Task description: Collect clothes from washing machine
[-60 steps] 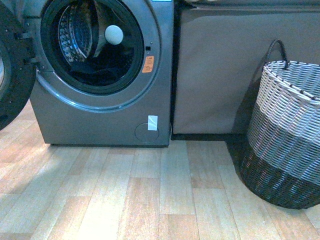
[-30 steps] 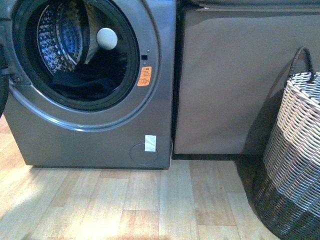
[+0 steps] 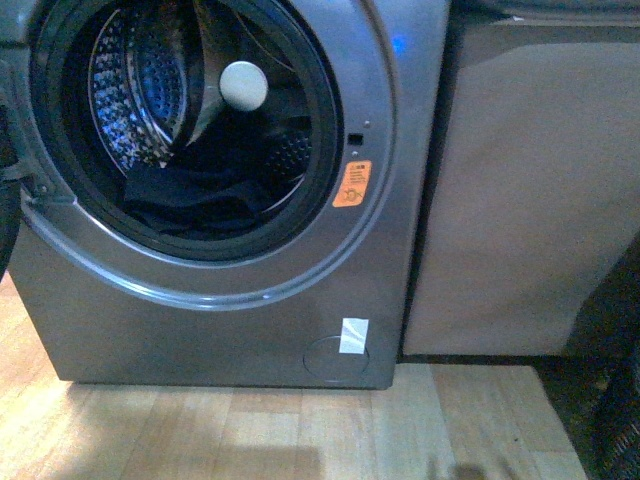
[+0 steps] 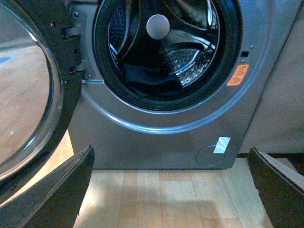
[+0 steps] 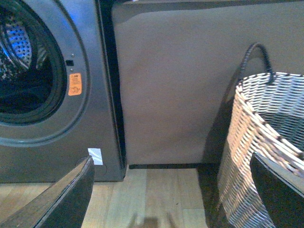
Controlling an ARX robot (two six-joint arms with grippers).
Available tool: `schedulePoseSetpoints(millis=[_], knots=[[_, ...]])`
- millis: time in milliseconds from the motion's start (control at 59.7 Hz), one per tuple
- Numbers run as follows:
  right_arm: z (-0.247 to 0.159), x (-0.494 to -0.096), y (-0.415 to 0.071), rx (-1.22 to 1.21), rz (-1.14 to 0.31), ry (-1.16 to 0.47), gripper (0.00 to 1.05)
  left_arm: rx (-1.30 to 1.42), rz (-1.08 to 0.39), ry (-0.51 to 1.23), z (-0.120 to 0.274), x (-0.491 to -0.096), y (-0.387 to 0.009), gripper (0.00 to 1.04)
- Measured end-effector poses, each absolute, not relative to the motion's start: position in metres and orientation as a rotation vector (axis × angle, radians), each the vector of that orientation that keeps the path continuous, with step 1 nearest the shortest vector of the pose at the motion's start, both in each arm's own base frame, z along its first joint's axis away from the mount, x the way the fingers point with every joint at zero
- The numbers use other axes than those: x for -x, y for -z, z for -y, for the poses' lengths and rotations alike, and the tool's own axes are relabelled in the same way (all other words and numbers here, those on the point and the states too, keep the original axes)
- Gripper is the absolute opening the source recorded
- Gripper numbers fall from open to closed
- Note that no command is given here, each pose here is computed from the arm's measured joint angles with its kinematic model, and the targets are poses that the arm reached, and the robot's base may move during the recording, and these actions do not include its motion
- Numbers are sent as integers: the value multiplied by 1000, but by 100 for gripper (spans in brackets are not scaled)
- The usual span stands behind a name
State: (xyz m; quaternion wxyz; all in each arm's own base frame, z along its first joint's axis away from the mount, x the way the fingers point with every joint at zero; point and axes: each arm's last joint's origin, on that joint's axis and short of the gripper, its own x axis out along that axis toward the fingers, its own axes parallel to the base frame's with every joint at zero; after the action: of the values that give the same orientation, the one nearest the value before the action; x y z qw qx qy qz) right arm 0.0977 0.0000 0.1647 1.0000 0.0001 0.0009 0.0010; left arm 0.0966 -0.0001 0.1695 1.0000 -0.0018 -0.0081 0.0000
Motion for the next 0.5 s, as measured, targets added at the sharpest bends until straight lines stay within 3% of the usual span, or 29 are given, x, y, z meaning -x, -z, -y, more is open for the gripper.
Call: schedulePoseSetpoints(millis=[502], knots=[[0, -98, -165, 0, -1, -1, 97, 4, 17, 0, 0, -97, -170, 98]])
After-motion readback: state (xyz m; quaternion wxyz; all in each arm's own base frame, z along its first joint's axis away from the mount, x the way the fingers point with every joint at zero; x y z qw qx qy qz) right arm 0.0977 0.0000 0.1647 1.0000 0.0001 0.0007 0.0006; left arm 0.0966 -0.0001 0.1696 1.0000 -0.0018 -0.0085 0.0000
